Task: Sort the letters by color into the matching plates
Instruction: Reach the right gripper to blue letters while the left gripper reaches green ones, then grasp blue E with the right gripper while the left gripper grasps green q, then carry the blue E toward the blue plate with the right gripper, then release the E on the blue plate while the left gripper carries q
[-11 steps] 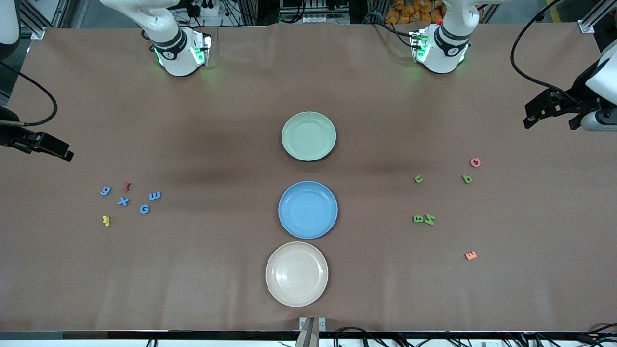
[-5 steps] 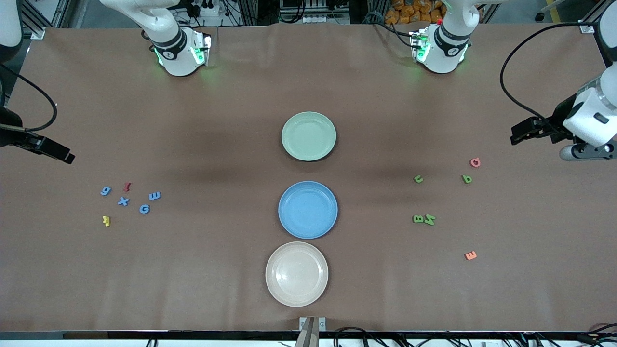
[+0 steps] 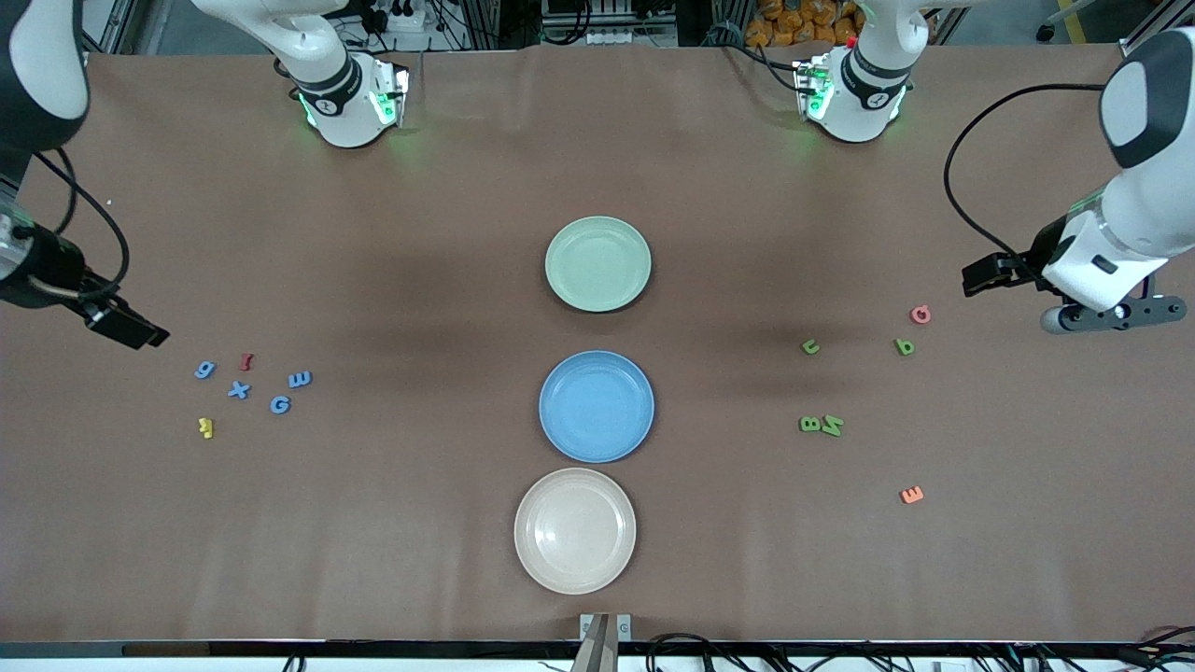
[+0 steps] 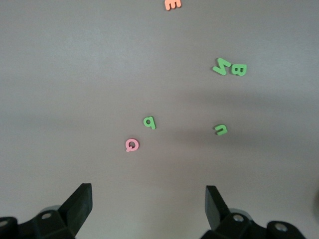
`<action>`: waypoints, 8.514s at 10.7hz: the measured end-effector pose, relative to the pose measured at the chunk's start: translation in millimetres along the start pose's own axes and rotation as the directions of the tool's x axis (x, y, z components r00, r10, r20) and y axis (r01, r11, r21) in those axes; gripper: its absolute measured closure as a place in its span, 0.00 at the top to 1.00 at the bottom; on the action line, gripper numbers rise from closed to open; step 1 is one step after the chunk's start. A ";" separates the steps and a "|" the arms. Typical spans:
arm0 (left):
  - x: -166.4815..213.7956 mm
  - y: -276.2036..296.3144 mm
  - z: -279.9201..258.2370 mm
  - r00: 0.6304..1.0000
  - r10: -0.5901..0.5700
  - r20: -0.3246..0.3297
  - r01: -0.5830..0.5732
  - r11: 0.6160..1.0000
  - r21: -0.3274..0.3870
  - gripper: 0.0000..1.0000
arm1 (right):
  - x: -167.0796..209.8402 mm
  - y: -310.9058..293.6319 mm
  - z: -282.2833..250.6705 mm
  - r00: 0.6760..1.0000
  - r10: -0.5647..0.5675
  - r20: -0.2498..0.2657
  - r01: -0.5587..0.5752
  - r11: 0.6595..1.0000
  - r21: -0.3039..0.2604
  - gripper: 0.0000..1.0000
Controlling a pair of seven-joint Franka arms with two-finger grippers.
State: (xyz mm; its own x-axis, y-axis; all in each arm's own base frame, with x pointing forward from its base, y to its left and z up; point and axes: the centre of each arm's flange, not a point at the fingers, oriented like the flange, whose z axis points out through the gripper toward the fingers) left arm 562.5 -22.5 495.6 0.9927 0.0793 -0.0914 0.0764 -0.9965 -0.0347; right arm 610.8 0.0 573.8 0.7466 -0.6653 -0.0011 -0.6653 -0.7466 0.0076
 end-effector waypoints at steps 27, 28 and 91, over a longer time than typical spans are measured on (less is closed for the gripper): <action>-12.7 -8.1 253.7 0.975 -0.219 -0.048 0.221 0.975 0.040 1.00 | 11.9 55.6 352.2 0.846 0.527 0.077 -0.531 0.847 0.031 1.00; -13.8 -8.9 259.6 0.970 -0.240 -0.050 0.242 0.970 0.036 1.00 | 12.2 55.0 358.1 0.847 0.527 0.071 -0.531 0.847 0.038 1.00; -1.2 -24.4 325.2 0.961 -0.257 -0.098 0.255 0.966 -0.037 0.34 | -208.7 -271.7 308.3 0.995 -0.093 0.022 0.086 0.969 0.230 0.31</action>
State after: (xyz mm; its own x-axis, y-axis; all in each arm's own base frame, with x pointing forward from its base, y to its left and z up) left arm 529.0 10.6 172.9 0.9438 0.3301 0.0182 0.3304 -0.9436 -0.0198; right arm 633.8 340.2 263.7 0.8051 -0.5926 -0.0241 -0.5822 -0.7820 -0.2227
